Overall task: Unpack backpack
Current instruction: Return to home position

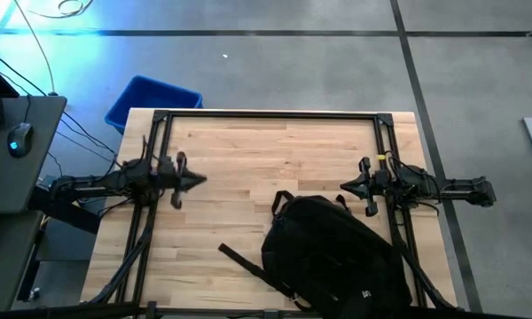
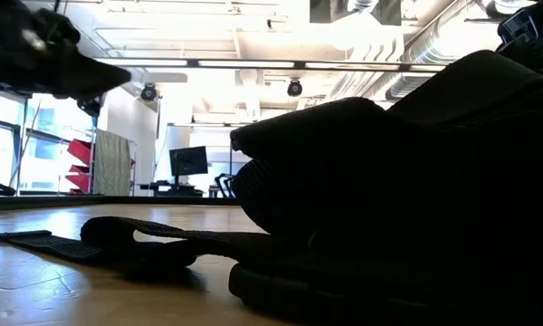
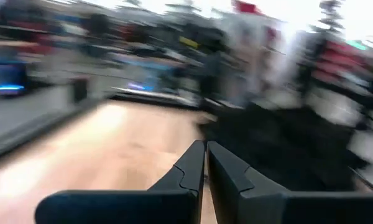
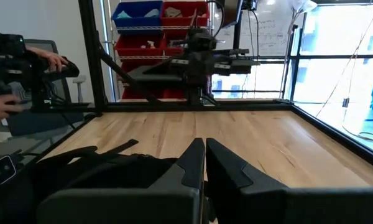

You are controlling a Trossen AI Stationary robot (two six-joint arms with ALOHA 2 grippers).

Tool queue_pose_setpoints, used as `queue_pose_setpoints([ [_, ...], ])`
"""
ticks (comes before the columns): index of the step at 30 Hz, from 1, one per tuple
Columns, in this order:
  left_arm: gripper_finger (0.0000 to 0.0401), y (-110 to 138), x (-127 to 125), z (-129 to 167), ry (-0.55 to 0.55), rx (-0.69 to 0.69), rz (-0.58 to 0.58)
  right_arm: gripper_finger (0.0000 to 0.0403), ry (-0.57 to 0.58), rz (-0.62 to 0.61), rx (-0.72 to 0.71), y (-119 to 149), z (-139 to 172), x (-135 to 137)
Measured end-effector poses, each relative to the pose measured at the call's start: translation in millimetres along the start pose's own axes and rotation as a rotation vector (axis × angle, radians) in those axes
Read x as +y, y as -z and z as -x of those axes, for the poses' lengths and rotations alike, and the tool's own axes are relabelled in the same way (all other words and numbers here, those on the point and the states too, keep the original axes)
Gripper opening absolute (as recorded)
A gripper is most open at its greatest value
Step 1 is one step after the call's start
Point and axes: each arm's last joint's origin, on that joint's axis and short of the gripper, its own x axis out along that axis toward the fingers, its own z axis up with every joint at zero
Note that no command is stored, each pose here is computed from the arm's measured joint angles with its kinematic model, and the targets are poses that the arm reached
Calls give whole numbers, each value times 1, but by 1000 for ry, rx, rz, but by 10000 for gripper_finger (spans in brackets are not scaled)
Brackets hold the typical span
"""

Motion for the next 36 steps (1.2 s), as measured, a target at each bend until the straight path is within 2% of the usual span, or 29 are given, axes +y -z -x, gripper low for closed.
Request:
queue_pose_setpoints([
  [4,0,0,-1,0,12,0,-115,0,0,0,0,0,0,0],
  [7,0,0,0,0,-4,1,-147,0,0,0,0,0,0,0],
  [11,0,0,0,0,3,0,-124,0,0,0,0,0,0,0],
  [17,0,0,0,0,-9,1,14,0,0,0,0,0,0,0],
  [33,0,0,0,0,-11,2,17,0,0,1,0,0,0,0],
  [36,0,0,0,0,-11,2,17,0,0,46,0,0,0,0],
])
